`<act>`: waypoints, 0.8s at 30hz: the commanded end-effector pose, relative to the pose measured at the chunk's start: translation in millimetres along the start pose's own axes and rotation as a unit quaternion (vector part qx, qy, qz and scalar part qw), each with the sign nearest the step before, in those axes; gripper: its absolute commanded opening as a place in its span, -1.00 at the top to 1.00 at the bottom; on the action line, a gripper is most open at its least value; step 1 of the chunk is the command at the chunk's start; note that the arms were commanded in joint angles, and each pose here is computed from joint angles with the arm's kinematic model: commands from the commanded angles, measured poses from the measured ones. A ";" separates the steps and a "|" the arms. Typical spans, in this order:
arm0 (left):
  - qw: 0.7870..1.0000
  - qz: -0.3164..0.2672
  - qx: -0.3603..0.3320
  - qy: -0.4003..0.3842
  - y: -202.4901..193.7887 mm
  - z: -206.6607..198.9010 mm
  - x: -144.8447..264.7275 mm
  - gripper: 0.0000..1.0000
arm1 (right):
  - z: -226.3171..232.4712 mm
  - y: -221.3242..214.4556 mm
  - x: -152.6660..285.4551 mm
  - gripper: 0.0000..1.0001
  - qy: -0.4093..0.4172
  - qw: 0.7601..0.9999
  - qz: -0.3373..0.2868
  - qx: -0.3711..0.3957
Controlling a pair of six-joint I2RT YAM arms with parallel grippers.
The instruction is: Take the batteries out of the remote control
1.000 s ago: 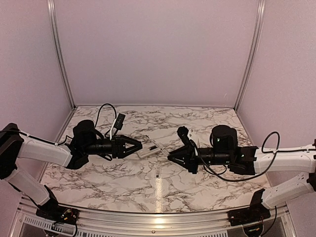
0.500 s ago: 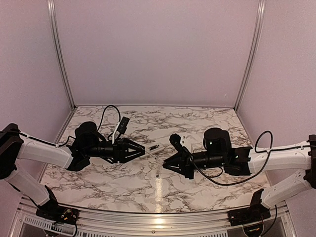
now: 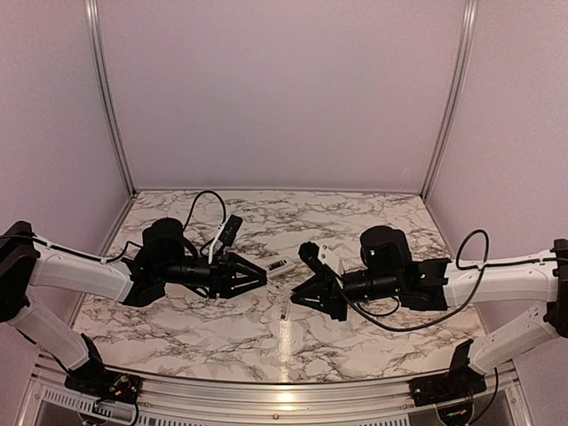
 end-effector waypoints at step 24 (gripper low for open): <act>0.999 0.049 -0.020 0.003 -8.7 -2.4 -22.8 0.82 | 3.2 7.9 1.9 1.00 0.001 0.999 0.030 0.040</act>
Point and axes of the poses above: each gripper's point midway between its finger pads, its own x axis back along the fingers, its own z axis along the line the jaws close on, y = z × x, the point moved 5 cm from there along x, back along the fingers, and after that the axes turned 2 degrees about -x, right-handed, at the moved point
